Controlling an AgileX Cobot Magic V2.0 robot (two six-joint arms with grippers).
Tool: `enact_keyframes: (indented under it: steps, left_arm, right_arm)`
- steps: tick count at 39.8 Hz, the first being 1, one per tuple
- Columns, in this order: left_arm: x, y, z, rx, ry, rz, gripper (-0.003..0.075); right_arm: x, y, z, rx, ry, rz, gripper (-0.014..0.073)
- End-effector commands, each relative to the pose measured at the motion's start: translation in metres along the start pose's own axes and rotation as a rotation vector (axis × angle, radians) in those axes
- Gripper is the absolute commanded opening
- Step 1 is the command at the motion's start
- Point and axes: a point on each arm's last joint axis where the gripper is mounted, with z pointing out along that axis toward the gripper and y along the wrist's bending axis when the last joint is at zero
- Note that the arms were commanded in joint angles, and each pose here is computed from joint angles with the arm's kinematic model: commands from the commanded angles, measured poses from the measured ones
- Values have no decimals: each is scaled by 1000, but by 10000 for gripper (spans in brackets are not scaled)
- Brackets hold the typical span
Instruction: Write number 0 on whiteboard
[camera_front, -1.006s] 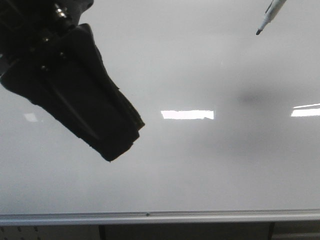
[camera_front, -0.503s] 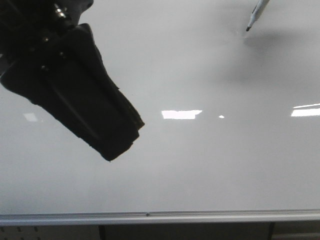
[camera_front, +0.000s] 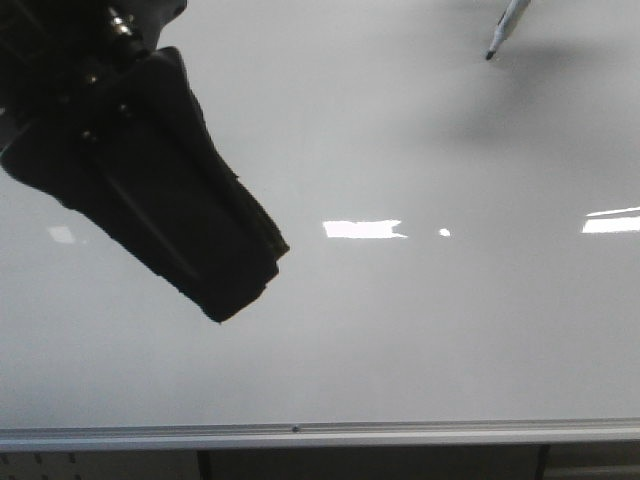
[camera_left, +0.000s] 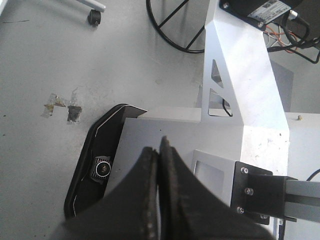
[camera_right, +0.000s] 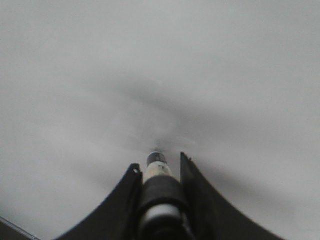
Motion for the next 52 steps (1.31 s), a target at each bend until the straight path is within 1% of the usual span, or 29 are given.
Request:
enact_keyframes:
  steps: [1,10,21,31,38,52]
  left_arm:
    - [-11,-13,-12,23,-74,23,-20]
    - [-11,-13,-12,23,-74,23,-20]
    - [-11,-13,-12,23,-74,23,-20]
    - [-11,-13,-12,23,-74,23,-20]
    - [-11,-13,-12,23,-74,23,-20]
    - [-11,-13,-12,23,-74,23,-20]
  right_arm:
    - [-18,2,-24,32,-131,-8,-58]
    - [-14,0,-11,17,-86,-1,-58]
    - [-3,-5,14,-8,5,13,-58]
    - [0,-11,15,43,41,-34,-58]
    - [-3,-13,12,74,27,-44,-58]
    - [-20,-14,-1,112,-63,-65,-58]
